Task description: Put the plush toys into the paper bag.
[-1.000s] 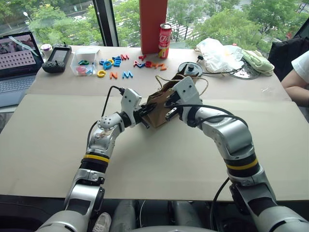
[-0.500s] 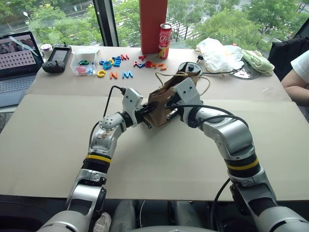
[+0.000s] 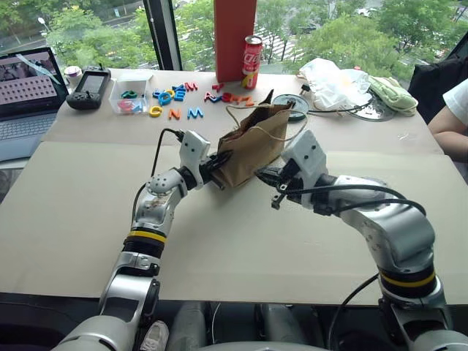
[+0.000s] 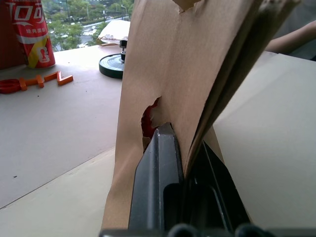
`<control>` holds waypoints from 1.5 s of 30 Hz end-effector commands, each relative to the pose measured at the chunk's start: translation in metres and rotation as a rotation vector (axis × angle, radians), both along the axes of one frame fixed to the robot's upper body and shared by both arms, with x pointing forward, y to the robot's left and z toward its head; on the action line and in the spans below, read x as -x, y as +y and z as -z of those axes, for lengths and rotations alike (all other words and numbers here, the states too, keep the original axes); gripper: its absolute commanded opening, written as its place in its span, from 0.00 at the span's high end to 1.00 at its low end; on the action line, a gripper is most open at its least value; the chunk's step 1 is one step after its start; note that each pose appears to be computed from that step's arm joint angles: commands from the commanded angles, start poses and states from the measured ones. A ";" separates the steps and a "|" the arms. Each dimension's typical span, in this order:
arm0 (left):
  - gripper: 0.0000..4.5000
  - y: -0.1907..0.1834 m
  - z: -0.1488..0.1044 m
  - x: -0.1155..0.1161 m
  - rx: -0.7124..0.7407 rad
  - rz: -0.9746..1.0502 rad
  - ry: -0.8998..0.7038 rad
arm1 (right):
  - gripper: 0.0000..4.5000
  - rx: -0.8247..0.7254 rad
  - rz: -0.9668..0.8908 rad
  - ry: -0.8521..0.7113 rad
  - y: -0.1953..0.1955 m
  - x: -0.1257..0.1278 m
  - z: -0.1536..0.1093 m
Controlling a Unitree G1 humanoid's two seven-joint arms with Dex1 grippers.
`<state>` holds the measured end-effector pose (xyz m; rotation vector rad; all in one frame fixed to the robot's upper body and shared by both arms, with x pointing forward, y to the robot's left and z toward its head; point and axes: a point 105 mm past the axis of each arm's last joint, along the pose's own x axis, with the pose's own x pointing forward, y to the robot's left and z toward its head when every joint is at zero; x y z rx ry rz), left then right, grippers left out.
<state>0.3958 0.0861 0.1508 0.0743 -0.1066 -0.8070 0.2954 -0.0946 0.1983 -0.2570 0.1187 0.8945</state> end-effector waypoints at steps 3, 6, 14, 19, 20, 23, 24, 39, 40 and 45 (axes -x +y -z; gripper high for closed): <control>0.97 0.023 -0.034 0.029 -0.013 0.186 -0.121 | 1.00 -0.047 -0.019 0.007 -0.056 0.010 -0.028; 0.97 0.034 -0.048 0.052 -0.032 0.330 -0.129 | 1.00 -0.055 -0.077 0.019 -0.063 0.019 -0.035; 0.97 0.068 -0.066 0.096 -0.086 0.609 0.048 | 1.00 -0.018 -0.098 0.024 -0.080 0.018 -0.042; 0.97 0.072 -0.061 0.094 -0.158 0.619 0.015 | 1.00 0.006 -0.135 0.035 -0.082 0.020 -0.042; 0.97 0.070 -0.060 0.094 -0.164 0.627 0.004 | 1.00 0.008 -0.139 0.036 -0.082 0.020 -0.042; 0.97 0.058 -0.051 0.096 -0.181 0.660 -0.026 | 1.00 0.011 -0.154 0.036 -0.082 0.020 -0.043; 0.97 0.056 -0.045 0.096 -0.199 0.670 -0.034 | 1.00 0.014 -0.157 0.036 -0.082 0.020 -0.043; 0.97 0.042 0.015 0.085 -0.267 0.722 -0.067 | 1.00 0.045 -0.167 0.068 -0.080 0.028 -0.040; 0.97 0.042 0.016 0.083 -0.272 0.724 -0.064 | 1.00 0.046 -0.166 0.068 -0.080 0.027 -0.039; 0.97 0.044 0.018 0.077 -0.296 0.735 -0.049 | 1.00 0.058 -0.160 0.077 -0.079 0.027 -0.035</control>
